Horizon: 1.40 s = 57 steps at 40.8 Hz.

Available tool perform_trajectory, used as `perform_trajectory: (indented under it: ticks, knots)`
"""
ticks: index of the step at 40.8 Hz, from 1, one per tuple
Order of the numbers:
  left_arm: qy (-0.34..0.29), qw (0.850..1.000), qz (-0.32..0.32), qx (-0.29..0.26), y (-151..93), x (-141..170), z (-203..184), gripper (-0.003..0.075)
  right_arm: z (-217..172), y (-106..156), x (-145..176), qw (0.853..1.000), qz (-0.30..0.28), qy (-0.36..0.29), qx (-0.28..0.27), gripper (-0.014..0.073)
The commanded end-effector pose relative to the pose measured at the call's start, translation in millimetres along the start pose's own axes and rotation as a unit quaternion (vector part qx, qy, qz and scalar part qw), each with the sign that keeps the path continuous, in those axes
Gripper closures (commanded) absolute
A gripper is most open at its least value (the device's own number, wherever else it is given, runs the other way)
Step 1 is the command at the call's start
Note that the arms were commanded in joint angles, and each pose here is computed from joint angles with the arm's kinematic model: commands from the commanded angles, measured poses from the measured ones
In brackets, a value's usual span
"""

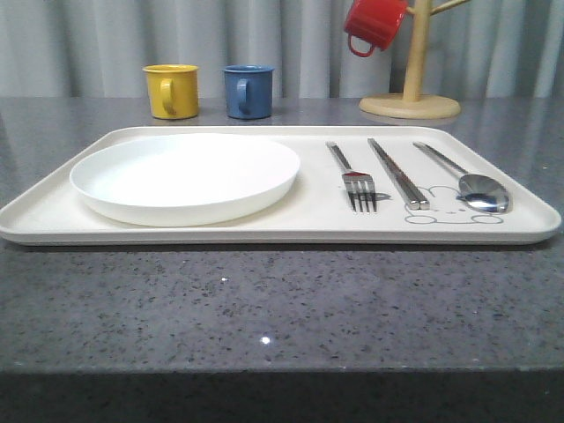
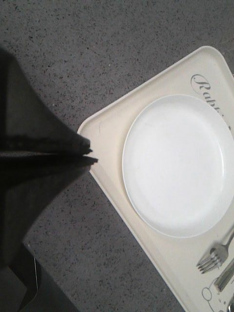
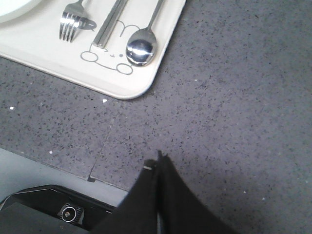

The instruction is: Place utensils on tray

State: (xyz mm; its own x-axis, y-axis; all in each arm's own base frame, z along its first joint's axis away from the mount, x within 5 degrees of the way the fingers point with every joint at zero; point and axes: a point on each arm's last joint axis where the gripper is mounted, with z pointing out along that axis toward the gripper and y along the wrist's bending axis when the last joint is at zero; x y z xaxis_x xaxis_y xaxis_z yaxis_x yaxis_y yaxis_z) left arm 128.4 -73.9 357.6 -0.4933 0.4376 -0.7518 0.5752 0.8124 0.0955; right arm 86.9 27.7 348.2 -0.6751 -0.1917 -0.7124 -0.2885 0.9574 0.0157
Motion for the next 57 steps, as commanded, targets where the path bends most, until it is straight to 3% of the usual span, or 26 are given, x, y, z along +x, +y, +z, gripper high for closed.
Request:
perform_trajectory:
  ticks: [1,20,28,32,36,39,46,57]
  knots:
    - [-0.046,0.999,-0.006,-0.002,0,-12,-7,0.0738,-5,-1,-10,0.999,-0.003,-0.038,0.005,0.0664]
    - [-0.056,0.998,-0.006,-0.002,0,-9,-10,0.0738,-5,-1,-9,0.999,-0.003,-0.036,0.005,0.0664]
    - [-0.12,0.99,-0.043,-0.059,11,12,-25,0.0738,-5,-1,-9,0.999,-0.003,-0.033,0.005,0.0664]
    - [-0.194,0.972,-0.084,-0.106,17,33,-32,0.0738,-5,-1,-9,0.999,-0.003,-0.033,0.005,0.0664]
    - [-0.286,0.935,-0.101,-0.184,17,66,-40,0.0738,-5,-1,-9,0.999,-0.003,-0.033,0.005,0.0664]
    - [-0.307,0.92,-0.108,-0.219,12,93,-39,0.0738,-5,-1,-9,0.999,-0.003,-0.033,0.005,0.0664]
    - [-0.31,0.908,-0.107,-0.259,3,141,-17,0.0738,-5,-1,-9,0.999,-0.003,-0.033,0.005,0.0664]
    - [-0.362,0.886,-0.096,-0.275,2,173,12,0.0738,-5,-1,-9,0.999,-0.003,-0.032,0.005,0.0664]
